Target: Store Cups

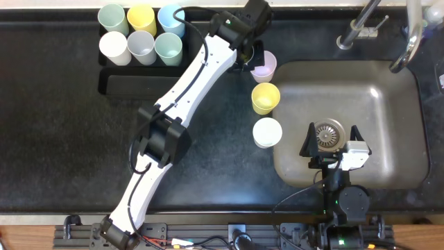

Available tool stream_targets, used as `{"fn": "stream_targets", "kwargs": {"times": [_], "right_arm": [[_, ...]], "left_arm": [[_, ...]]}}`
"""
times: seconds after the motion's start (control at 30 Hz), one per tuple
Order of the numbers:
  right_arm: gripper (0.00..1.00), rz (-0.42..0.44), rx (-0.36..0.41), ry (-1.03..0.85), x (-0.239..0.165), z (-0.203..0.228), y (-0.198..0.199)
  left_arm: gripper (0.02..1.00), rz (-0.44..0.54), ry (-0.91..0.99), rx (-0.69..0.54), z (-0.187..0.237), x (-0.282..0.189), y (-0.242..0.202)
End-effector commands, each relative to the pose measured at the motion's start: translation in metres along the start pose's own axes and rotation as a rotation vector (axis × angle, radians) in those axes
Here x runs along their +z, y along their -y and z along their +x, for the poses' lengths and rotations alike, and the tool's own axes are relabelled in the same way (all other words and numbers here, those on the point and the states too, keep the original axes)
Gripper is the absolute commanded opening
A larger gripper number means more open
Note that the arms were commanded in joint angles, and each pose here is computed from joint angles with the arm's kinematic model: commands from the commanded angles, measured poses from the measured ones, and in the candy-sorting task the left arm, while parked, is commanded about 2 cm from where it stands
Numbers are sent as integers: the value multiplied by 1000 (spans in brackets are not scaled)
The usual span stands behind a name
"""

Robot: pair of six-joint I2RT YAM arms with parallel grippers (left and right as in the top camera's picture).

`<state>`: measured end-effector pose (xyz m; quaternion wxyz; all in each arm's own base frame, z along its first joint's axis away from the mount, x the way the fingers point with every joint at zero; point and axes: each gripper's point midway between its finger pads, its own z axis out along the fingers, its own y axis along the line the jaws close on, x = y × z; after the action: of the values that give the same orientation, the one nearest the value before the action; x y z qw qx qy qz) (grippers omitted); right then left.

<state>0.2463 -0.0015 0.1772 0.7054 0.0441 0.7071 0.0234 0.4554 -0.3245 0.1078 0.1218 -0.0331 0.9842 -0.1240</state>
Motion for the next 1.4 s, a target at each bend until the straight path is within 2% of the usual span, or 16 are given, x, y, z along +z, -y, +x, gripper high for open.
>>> {"fn": "stream_targets", "kwargs": {"times": [0.03,0.2,0.37,0.53,0.63,0.7,0.8,0.87,1.07,1.2,1.4], "right_arm": [[998,-12,5,-2,0,4,-2],[996,-12,5,-2,0,4,-2],[996,-12,5,-2,0,4,-2],[998,-12,5,-2,0,4,-2],[998,-12,5,-2,0,4,-2],[998,-12,5,-2,0,4,-2],[998,-12,5,-2,0,4,-2],[996,-12,5,-2,0,4,-2],[998,-12,5,-2,0,4,-2],[996,-12,5,-2,0,4,-2],[998,-12,5,-2,0,4,-2]], "left_arm": [[38,-6,32,-8,-9,-2,-1],[34,20,85,-14,-16,-50,-1],[36,46,164,-89,-22,-141,-22],[36,30,293,-289,-26,-250,-96],[36,-20,362,-479,-22,-296,-162],[36,-76,363,-627,-11,-311,-213],[36,-152,313,-805,6,-306,-278],[36,-173,280,-864,7,-286,-304],[36,-252,193,-900,16,-225,-333],[36,-343,156,-924,32,-206,-350],[36,-372,147,-943,37,-197,-362]]}}
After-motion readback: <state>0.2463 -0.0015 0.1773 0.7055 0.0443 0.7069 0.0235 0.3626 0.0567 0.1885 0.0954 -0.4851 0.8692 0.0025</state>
